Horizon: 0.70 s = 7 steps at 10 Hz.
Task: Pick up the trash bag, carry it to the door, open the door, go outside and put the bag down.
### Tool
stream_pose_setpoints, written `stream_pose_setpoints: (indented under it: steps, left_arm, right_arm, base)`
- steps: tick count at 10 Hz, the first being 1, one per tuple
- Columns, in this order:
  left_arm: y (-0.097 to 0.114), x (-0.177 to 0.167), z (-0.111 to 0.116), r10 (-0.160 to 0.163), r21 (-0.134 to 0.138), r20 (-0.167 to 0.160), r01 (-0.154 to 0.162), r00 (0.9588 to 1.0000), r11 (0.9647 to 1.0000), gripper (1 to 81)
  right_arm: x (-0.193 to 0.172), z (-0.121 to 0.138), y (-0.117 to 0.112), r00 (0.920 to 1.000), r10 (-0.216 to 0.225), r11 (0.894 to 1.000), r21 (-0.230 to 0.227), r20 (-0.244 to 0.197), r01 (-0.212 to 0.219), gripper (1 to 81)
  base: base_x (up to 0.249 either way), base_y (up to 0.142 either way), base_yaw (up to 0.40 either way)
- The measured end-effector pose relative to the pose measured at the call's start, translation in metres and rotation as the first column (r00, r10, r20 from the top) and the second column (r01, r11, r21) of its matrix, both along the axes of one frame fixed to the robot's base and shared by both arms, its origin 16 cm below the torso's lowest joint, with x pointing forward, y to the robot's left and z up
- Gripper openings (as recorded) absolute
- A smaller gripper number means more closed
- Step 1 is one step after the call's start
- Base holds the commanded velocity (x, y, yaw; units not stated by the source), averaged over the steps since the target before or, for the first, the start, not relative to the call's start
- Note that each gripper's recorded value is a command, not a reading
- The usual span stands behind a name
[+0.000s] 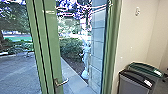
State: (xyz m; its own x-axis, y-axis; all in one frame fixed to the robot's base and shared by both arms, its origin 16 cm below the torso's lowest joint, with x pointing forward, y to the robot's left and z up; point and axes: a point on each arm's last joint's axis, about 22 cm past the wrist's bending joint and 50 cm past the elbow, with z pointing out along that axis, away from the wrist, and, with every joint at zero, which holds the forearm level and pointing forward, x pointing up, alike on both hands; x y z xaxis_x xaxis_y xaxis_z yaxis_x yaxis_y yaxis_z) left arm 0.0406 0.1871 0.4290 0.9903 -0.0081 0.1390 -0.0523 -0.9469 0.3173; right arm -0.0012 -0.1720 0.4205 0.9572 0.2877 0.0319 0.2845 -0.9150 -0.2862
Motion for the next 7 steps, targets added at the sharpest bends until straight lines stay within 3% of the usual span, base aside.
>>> stream_pose_setpoints:
  steps: [7]
  left_arm:
    - [0.0000,0.0004,0.0001,-0.001,0.000,0.000,0.001,1.0000,1.0000,1.0]
  right_arm:
    - [0.0005,0.0000,0.0001,1.0000,0.000,1.000,0.000,0.001,0.000,81.1]
  base:
    - [0.109,0.000,0.000]
